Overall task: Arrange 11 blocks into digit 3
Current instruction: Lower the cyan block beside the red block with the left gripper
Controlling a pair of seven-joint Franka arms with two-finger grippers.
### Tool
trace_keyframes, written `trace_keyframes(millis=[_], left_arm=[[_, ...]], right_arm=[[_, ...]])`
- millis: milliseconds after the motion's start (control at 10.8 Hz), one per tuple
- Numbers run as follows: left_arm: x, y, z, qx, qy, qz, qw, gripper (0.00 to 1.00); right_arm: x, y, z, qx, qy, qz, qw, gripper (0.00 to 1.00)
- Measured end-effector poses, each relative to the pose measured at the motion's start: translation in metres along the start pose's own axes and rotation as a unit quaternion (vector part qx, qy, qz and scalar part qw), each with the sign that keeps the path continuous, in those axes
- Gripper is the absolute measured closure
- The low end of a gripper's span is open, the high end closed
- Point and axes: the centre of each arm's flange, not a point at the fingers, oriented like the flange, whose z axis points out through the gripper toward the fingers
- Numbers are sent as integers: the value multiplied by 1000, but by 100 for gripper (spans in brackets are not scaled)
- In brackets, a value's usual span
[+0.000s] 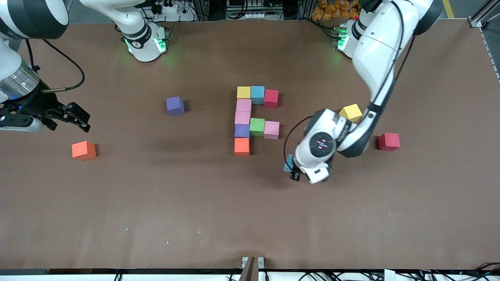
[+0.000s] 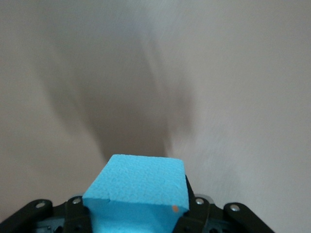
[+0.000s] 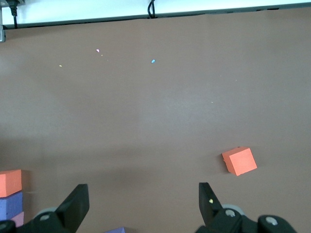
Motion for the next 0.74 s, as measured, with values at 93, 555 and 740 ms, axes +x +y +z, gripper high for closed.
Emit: trace_keyframes(millis=[93, 555, 740], left_arm=[[-20, -7, 3, 2, 1, -32, 1000, 41], [-74, -31, 16, 10, 8, -158, 987, 41], [-83, -36, 27, 16, 11, -158, 987, 41]], right_arm=[[1, 0, -2, 0, 3, 0, 1000, 0], [2, 0, -1, 0, 1, -1, 1000, 0], [2, -2, 1, 0, 0, -2, 1000, 0]])
